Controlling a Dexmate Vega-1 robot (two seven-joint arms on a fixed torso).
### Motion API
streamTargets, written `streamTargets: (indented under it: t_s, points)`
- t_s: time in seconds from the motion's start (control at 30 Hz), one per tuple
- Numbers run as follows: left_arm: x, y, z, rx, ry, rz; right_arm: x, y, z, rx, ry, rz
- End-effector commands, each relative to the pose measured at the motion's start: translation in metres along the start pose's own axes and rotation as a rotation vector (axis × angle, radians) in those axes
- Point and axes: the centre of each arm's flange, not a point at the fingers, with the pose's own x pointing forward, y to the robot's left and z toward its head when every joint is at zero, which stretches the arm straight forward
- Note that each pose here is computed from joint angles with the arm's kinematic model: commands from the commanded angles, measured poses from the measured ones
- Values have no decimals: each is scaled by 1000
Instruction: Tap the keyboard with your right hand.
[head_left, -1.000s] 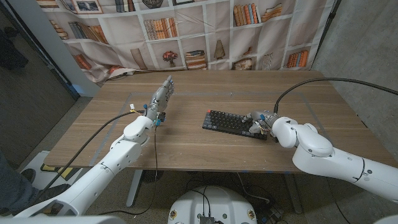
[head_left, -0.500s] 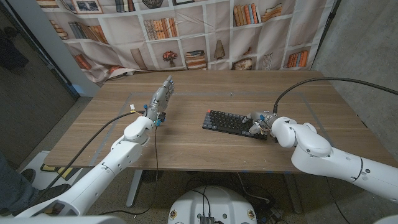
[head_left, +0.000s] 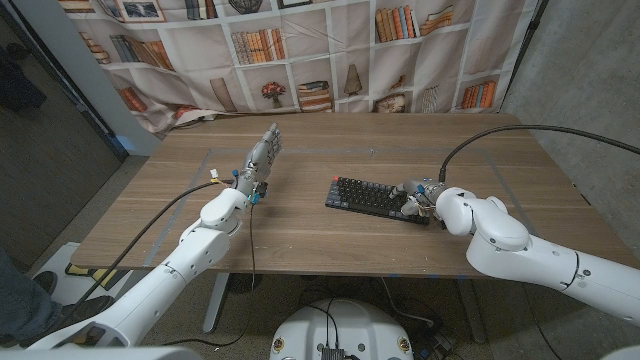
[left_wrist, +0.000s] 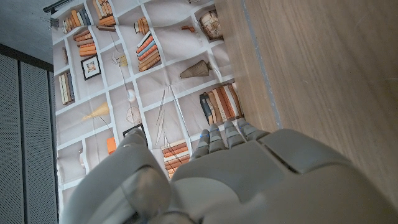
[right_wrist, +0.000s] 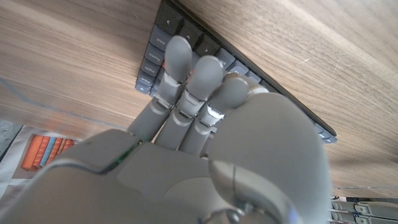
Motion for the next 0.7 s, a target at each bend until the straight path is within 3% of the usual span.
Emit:
streamTargets:
  t_s: [0.03,0.7]
  points:
    - [0,0,-4,-5,9,-4,1,3,2,-10,11,25]
    - [2,3,-1,-2,3,-10,-9,-12,6,-20,9,-49]
